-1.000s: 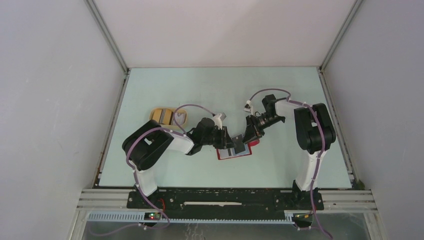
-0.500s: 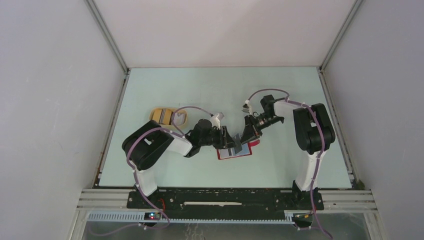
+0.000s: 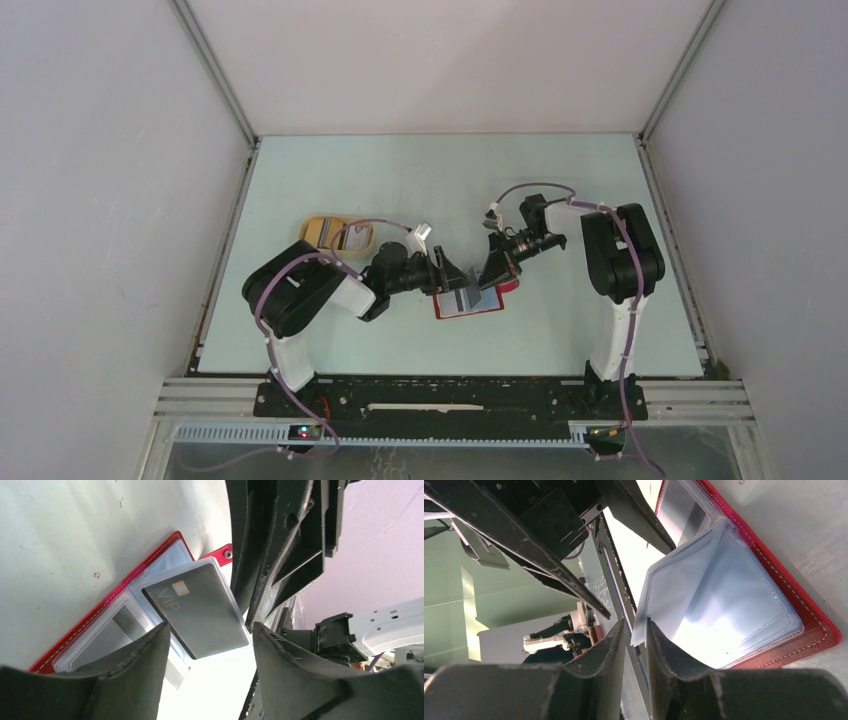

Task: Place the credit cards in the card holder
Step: Turn over the card slot in the card holder.

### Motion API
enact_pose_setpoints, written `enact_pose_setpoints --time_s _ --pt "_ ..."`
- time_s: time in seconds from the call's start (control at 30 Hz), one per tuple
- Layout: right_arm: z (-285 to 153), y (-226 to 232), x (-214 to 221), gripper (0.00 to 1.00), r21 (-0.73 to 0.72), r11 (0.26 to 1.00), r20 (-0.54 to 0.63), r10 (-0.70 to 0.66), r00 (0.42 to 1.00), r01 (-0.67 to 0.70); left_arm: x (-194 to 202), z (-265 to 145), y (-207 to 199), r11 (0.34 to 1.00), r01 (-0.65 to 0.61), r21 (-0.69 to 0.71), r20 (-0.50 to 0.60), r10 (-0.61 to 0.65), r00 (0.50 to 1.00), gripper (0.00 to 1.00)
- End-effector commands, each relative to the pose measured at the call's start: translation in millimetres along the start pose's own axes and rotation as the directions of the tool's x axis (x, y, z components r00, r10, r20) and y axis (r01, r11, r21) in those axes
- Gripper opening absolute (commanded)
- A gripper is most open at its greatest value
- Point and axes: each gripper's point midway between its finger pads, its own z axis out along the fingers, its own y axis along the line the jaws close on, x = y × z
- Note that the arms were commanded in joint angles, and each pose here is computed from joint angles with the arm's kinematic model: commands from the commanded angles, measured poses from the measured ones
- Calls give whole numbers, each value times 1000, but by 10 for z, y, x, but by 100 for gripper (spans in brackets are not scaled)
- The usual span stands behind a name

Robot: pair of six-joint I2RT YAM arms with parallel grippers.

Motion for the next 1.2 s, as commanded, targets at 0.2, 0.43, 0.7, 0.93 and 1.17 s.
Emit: enact_pose_setpoints --time_s 0.2,0.43,0.7,0.93,1.17 --pt "67 132 -54 27 -62 998 -6 -17 1000 17 -140 -35 -119 993 50 104 64 -57 996 74" --pt "132 158 -23 27 -83 997 -33 -16 999 13 -117 -19 26 995 86 52 58 -88 994 72" --pt "167 15 0 27 -17 1000 -53 7 999 -8 -95 -16 158 997 70 -22 43 -69 997 61" --pt "179 -28 7 25 4 1000 -59 10 998 -10 -72 -9 204 997 69 -39 36 -68 997 56" --pt "220 -17 26 24 6 1000 -73 -2 997 3 -84 -25 171 998 62 -26 43 -61 997 59"
